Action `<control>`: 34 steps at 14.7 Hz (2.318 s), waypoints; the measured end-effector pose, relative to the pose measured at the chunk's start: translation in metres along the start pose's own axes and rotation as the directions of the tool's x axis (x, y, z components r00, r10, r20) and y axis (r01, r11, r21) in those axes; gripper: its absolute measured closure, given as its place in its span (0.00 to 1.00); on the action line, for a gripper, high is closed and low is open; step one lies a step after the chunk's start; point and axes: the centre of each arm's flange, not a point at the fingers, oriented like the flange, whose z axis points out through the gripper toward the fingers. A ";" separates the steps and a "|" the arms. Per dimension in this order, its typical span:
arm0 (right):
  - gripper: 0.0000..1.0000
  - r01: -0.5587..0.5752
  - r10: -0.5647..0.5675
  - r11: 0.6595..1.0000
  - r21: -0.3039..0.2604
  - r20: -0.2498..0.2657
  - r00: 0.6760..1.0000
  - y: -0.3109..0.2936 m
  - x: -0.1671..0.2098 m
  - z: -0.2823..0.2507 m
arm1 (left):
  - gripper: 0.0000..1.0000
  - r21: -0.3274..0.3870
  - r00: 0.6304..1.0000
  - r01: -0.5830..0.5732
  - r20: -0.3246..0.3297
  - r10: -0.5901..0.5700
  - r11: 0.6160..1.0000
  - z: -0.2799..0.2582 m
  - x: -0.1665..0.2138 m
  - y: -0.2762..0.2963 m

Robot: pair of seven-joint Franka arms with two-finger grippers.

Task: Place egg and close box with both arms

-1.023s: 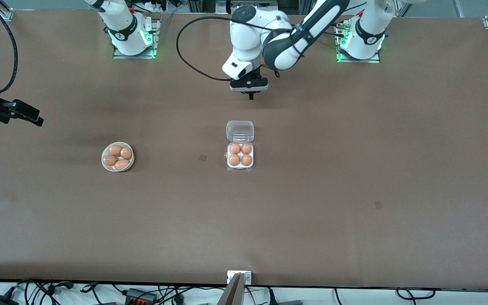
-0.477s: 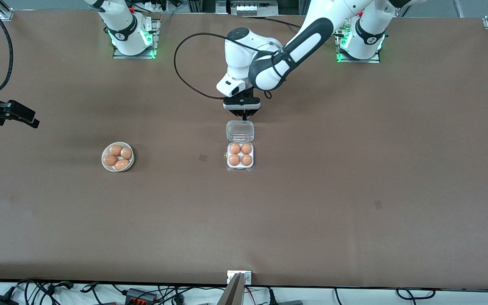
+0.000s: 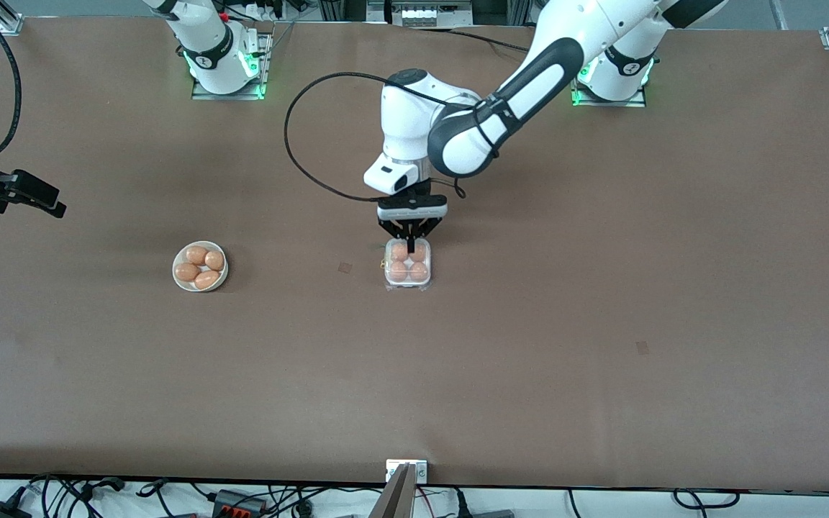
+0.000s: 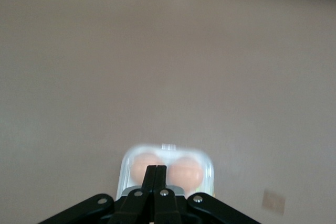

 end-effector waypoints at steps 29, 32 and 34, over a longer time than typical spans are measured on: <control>0.00 0.016 -0.015 0.999 -0.031 0.029 0.999 -0.001 -0.020 -0.006 | 0.38 -0.055 0.506 -0.617 0.736 0.449 0.785 -0.092 0.212 -0.180; 0.00 0.042 -0.040 0.998 -0.042 0.036 0.999 -0.013 -0.020 -0.003 | 0.10 -0.100 0.566 -0.472 0.728 0.388 0.876 -0.121 0.269 -0.245; 0.00 0.044 -0.042 0.998 -0.043 0.038 0.998 -0.014 -0.020 -0.002 | 0.00 -0.099 0.603 -0.420 0.713 0.359 0.902 -0.142 0.302 -0.296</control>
